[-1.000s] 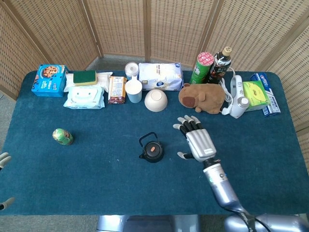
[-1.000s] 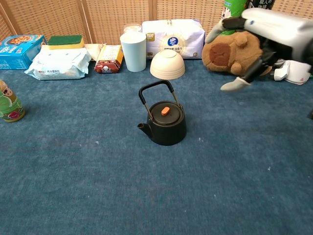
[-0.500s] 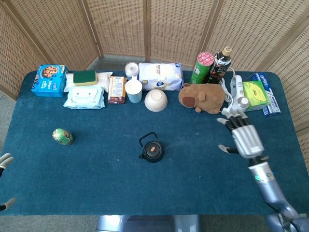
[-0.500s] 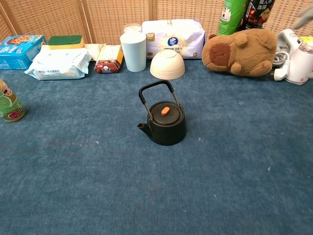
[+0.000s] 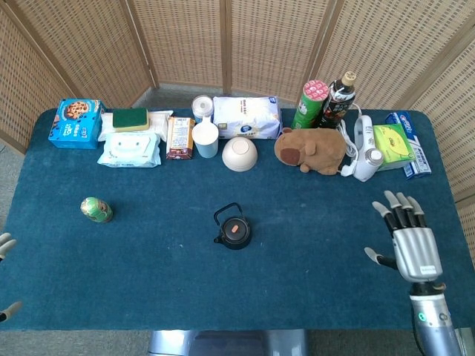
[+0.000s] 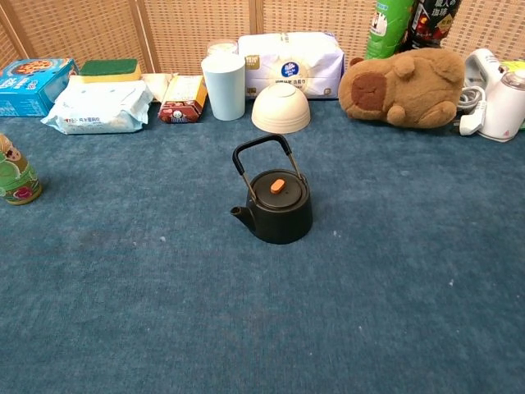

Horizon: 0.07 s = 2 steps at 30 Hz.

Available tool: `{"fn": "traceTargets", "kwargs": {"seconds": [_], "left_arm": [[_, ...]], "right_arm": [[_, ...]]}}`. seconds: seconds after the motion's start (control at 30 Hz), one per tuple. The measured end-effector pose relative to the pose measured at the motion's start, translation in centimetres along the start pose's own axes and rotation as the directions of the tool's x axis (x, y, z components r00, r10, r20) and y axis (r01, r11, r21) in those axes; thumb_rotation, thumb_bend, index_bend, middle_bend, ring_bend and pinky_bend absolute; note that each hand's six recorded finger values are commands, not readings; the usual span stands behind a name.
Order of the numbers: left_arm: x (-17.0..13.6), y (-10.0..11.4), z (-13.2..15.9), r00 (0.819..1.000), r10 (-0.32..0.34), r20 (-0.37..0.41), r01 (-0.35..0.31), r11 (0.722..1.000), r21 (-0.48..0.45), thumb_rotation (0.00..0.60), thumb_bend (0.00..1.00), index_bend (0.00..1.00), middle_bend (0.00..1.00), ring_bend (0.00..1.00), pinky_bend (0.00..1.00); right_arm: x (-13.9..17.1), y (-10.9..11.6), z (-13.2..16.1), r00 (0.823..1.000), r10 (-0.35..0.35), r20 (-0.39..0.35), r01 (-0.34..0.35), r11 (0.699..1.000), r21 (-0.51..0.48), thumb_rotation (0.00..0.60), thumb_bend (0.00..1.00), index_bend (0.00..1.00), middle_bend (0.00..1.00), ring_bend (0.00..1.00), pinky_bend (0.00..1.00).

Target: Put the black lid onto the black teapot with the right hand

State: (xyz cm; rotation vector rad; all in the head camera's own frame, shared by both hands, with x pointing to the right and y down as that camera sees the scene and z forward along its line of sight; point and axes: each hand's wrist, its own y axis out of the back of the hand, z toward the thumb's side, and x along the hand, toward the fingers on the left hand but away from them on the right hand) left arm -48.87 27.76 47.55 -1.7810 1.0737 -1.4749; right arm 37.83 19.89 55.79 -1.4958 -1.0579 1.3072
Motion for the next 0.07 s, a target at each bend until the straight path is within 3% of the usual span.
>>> {"fn": "traceTargets", "kwargs": {"seconds": [0.07], "left_arm": [[0.03, 0.07, -0.09, 1.000, 0.007, -0.003, -0.007, 1.000, 0.001, 0.600, 0.08, 0.00, 0.00, 0.00, 0.10]], "right_arm": [[0.67, 0.15, -0.34, 1.000, -0.004, 0.020, 0.004, 1.000, -0.011, 0.515, 0.00, 0.17, 0.04, 0.00, 0.00]]}}
